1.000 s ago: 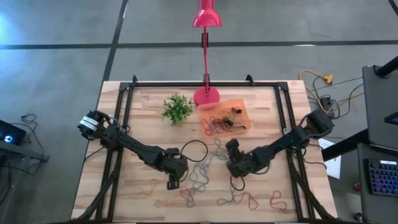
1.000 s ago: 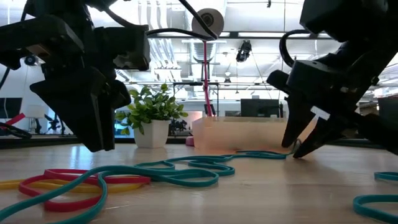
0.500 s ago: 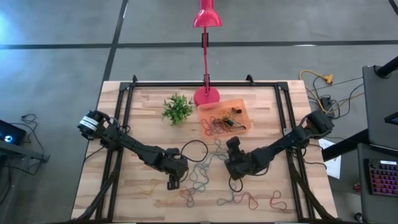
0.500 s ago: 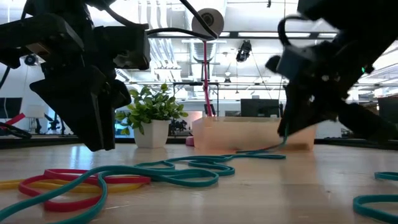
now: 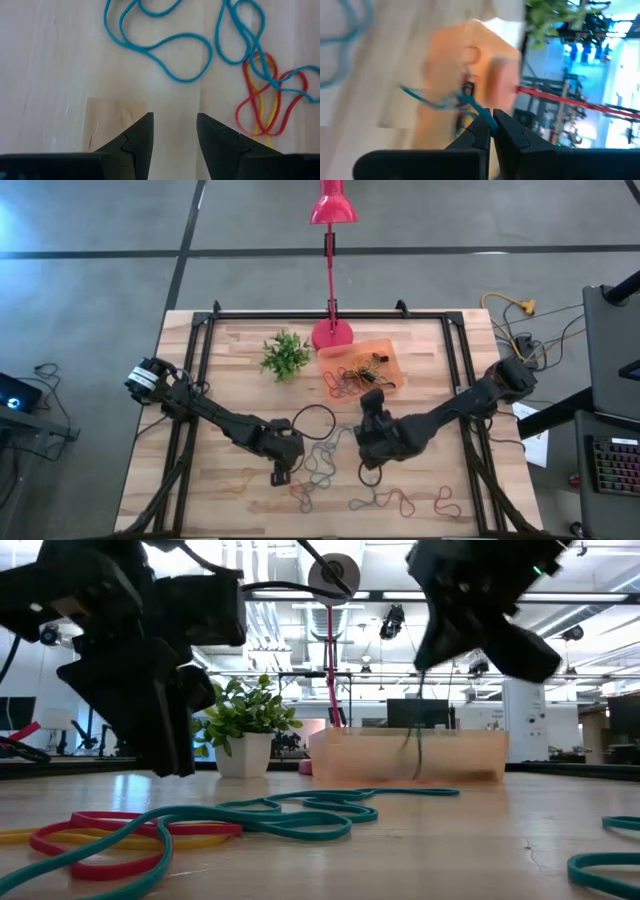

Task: Pick and place rubber bands into bin
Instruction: Put the blue rubberband into the orange container

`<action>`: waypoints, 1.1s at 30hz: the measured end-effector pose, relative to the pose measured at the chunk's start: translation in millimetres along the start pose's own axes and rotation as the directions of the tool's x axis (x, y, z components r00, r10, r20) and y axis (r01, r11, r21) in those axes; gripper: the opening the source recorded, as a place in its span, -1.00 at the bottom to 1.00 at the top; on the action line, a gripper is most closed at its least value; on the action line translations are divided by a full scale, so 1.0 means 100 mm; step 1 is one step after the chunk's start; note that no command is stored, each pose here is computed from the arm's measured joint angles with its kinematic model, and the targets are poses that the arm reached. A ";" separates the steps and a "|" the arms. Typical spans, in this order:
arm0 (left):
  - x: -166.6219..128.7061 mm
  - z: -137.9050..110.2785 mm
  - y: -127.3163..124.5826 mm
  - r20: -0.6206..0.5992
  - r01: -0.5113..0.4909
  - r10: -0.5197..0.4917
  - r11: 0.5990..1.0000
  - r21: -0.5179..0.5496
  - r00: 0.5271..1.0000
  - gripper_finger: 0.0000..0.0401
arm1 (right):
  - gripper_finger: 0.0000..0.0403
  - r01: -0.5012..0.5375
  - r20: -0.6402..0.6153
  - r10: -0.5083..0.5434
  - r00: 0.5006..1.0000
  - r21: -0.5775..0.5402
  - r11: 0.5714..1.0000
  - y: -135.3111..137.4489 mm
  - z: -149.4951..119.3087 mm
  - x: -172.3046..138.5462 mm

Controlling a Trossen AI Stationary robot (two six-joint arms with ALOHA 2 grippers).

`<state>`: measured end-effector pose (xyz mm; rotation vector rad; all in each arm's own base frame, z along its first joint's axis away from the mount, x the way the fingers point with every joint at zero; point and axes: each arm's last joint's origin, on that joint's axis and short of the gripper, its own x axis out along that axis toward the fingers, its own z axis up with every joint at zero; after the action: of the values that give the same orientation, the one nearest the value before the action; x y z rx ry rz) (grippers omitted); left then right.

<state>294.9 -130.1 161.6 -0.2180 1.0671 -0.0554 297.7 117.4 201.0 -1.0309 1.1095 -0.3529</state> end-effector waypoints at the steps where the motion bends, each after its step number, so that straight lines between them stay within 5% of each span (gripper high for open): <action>1: 0.00 0.01 0.00 0.008 0.004 -0.004 1.000 0.002 1.000 -0.33 | -0.96 0.011 -0.013 -0.011 1.000 -0.003 1.000 -0.06 0.01 -0.01; 7: 0.00 0.04 -0.02 0.040 0.022 -0.023 1.000 0.006 0.999 -0.33 | -0.96 0.044 -0.078 -0.040 0.996 0.043 0.998 -0.43 -0.06 0.04; 18: 0.00 0.05 -0.03 0.053 0.029 -0.029 1.000 0.007 0.998 -0.33 | -0.96 0.104 -0.212 -0.045 0.976 0.276 0.956 -1.06 -0.57 0.30; 25: 0.00 0.06 -0.02 0.054 0.029 -0.029 1.000 0.006 0.998 -0.33 | -0.96 0.024 -0.175 0.064 0.982 0.457 0.889 -1.29 -0.80 0.46; 33: 0.00 0.06 -0.03 0.060 0.032 -0.032 0.999 0.005 0.998 -0.33 | -0.95 -0.170 -0.051 0.239 0.970 0.563 0.809 -1.19 -0.94 0.72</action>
<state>300.2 -131.8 165.1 -0.2317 1.0040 -0.0790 277.7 -41.4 252.2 -0.3678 1.1191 -0.5303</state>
